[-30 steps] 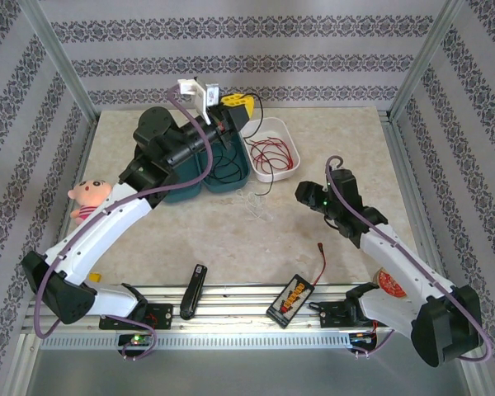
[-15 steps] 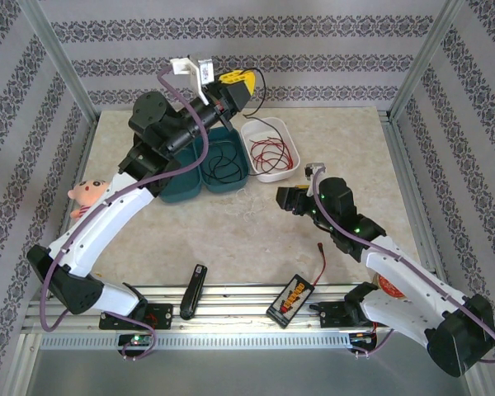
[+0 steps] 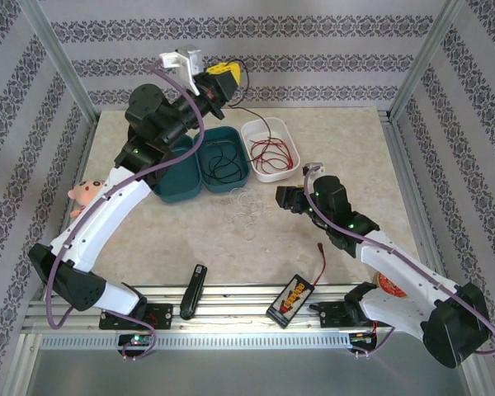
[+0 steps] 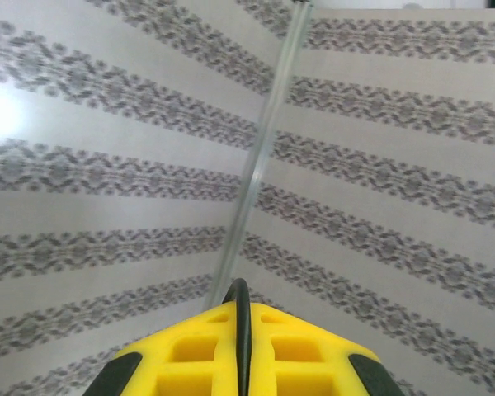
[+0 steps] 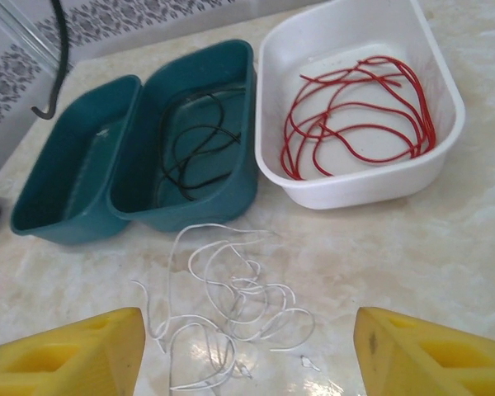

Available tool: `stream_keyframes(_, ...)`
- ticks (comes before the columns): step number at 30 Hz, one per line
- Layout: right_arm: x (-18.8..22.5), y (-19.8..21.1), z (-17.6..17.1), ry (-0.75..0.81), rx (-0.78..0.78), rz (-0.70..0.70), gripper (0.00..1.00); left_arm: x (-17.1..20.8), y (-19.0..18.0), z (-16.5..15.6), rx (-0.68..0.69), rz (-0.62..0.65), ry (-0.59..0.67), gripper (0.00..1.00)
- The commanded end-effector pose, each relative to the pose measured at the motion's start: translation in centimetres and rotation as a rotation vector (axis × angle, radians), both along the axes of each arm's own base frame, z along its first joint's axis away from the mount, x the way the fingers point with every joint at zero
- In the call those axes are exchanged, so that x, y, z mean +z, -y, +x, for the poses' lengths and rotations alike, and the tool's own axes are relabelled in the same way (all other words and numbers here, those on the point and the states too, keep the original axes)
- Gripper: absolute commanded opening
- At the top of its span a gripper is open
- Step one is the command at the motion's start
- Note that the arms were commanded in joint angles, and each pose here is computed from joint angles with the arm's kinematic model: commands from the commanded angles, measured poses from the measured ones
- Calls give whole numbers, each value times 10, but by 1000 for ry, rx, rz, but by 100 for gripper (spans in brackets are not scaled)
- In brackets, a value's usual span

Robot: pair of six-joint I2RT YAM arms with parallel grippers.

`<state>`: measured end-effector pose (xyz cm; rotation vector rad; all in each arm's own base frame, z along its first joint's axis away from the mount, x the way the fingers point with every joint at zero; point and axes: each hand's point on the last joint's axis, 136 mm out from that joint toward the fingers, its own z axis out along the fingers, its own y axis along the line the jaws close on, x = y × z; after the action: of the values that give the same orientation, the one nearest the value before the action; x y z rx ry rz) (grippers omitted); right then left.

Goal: Untangle the cables

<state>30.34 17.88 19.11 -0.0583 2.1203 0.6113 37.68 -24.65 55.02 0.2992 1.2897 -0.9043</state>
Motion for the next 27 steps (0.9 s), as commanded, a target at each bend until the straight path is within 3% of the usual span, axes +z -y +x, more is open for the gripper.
stream_keyframes(1, -1, 6, 6, -12, -57, -14, 73, -3, -30, 23, 88, -10, -36, 0)
stream_keyframes(7, -5, 17, 7, -22, -115, -32, 82, -51, -59, 79, 169, 26, -176, 0)
stream_keyframes(15, 0, 23, 6, -15, -133, -40, 83, -144, -63, 130, 229, 109, -375, 0)
stream_keyframes(21, 0, 24, 6, -14, -139, -40, 84, -205, -53, 148, 202, 121, -516, 0)
stream_keyframes(27, 0, 25, 6, -15, -145, -40, 84, -239, -53, 155, 217, 139, -598, 0)
